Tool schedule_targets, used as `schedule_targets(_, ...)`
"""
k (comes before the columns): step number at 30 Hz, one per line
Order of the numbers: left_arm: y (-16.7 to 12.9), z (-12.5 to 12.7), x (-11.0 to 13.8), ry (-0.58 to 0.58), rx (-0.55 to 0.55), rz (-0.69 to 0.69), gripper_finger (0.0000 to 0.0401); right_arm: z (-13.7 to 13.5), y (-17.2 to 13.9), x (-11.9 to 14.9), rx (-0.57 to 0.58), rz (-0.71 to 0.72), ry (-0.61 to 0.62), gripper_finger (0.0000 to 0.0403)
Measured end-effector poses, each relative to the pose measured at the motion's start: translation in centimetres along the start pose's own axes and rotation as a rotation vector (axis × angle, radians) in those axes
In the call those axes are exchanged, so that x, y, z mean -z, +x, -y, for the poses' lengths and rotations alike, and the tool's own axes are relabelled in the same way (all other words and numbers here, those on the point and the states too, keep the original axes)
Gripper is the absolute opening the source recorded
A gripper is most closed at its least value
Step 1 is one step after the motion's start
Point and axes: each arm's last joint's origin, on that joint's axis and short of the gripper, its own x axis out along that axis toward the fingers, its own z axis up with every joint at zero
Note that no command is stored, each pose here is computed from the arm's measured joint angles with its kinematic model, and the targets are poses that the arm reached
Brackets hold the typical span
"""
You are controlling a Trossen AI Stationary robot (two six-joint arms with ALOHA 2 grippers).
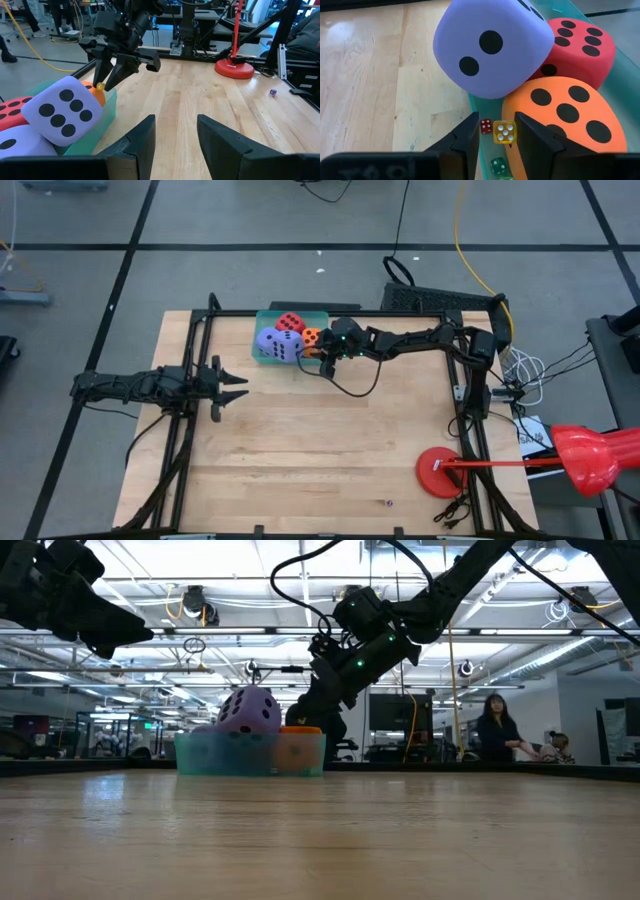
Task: Pick & Place Dice
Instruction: Put the small yellow dice into the green bin
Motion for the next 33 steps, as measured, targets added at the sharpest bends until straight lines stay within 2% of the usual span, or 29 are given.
schedule_targets(8, 0.00, 0.00, 0.00, 0.000, 0.000, 0.000, 0.0152, -0.01, -0.01, -0.01, 0.000, 0.000, -0.003, 0.0116)
schedule_targets(11, 0.00, 0.00, 0.00, 0.000, 0.000, 0.000, 0.0152, 0.00, -0.01, -0.01, 0.000, 0.000, -0.048, 0.0116)
schedule_targets(14, 0.00, 0.00, 0.00, 0.000, 0.000, 0.000, 0.0152, 0.00, -0.01, -0.16, -0.001, 0.015, -0.007, 0.0116)
schedule_targets(17, 0.00, 0.00, 0.00, 0.000, 0.000, -0.001, 0.0152, 0.02, -0.05, -0.13, 0.006, 0.009, -0.047, 0.0116)
schedule_targets(21, 0.00, 0.00, 0.00, 0.000, 0.000, 0.000, 0.0152, -0.01, -0.05, -0.33, -0.006, 0.031, -0.011, 0.0116)
schedule_targets(23, 0.00, 0.00, 0.01, 0.000, 0.000, -0.001, 0.0152, 0.00, -0.06, -0.21, 0.000, 0.017, -0.063, 0.0116)
schedule_targets(28, 0.00, 0.00, 0.00, 0.000, 0.000, -0.001, 0.0152, 0.01, -0.05, -0.15, 0.004, 0.011, -0.101, 0.0116)
schedule_targets(33, 0.01, 0.00, 0.01, -0.001, 0.000, -0.001, 0.0152, 0.00, -0.03, -0.06, 0.000, 0.004, -0.052, 0.0116)
